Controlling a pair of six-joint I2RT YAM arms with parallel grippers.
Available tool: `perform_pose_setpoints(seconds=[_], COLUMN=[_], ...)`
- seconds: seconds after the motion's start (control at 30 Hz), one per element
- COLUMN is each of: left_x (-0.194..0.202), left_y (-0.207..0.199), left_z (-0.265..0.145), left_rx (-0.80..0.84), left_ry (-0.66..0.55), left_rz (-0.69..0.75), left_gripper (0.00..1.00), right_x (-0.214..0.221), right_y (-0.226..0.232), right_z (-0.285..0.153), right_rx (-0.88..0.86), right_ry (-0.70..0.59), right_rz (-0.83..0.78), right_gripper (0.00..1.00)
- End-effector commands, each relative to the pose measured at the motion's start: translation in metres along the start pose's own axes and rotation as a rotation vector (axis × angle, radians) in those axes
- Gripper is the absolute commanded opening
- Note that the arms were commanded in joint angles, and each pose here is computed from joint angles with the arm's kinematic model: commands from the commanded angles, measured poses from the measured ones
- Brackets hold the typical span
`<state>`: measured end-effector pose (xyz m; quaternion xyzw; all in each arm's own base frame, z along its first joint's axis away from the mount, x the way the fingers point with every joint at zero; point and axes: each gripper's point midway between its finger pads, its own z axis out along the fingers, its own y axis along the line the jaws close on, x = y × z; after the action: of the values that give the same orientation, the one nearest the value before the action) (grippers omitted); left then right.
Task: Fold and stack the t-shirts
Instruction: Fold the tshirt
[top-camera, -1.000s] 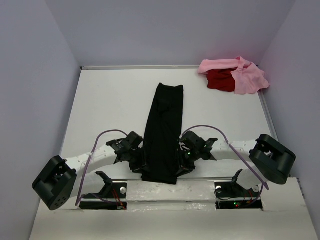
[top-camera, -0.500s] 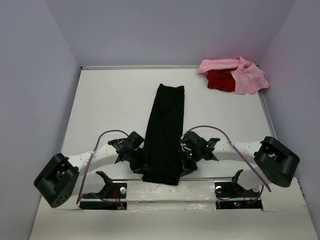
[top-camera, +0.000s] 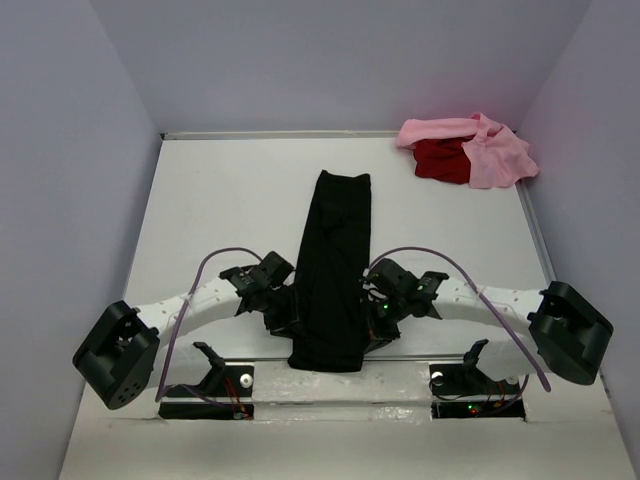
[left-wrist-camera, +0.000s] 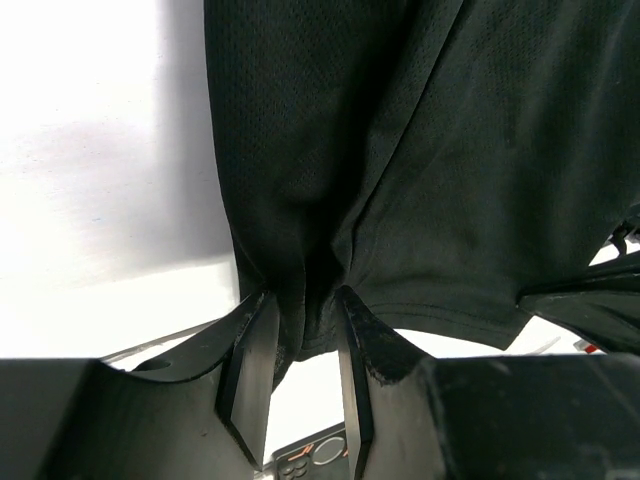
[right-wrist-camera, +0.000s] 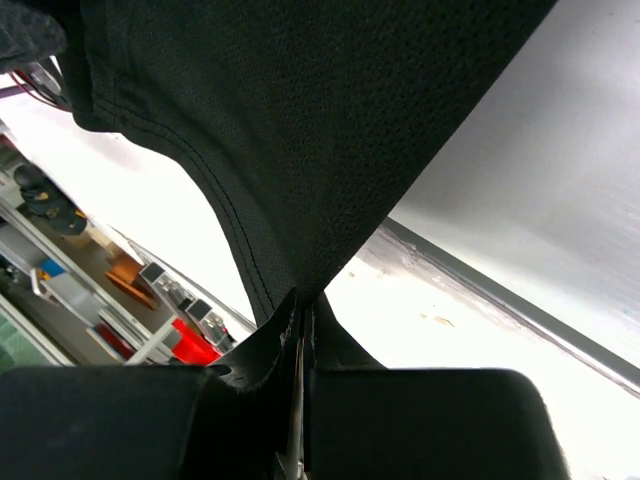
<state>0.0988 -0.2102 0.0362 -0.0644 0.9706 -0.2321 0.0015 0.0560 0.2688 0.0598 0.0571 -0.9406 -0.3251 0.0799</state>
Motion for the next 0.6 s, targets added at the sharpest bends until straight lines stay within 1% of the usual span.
perform_pose_setpoints(seconds=[0.0,0.27,0.33,0.37,0.4,0.53,0.57], left_x=[-0.005,-0.003,-0.001,0.0,0.003,0.01,0.012], left_y=[-0.007,-0.006,-0.007,-0.008,-0.008,0.002,0.003], left_z=[-0.007,-0.006,-0.007,-0.007,-0.006,-0.004,-0.003], left_rx=[-0.01,-0.005,0.009,0.017,0.022,0.005,0.005], left_ry=[-0.008,-0.002,0.003,0.006,0.018,0.037,0.047], left_rz=[0.029,0.035,0.038,0.041,0.04,0.033,0.031], left_gripper=[0.39,0.39,0.4,0.45,0.48,0.54,0.59], right_x=[-0.002,-0.004,-0.005,-0.005,-0.004,-0.005,-0.006], right_y=[0.01,0.009,0.008,0.008,0.007,0.008,0.008], right_z=[-0.006,-0.005,-0.004,-0.003,-0.003,-0.002,-0.001], right_rx=[0.008,0.011,0.013,0.016,0.016,0.018,0.019], right_ry=[-0.002,0.01,0.014,0.017,0.021,0.023,0.024], right_rz=[-0.054,-0.058,-0.058,-0.056,-0.056,-0.057,-0.057], right_gripper=[0.0,0.0,0.0,0.0,0.0,0.0,0.0])
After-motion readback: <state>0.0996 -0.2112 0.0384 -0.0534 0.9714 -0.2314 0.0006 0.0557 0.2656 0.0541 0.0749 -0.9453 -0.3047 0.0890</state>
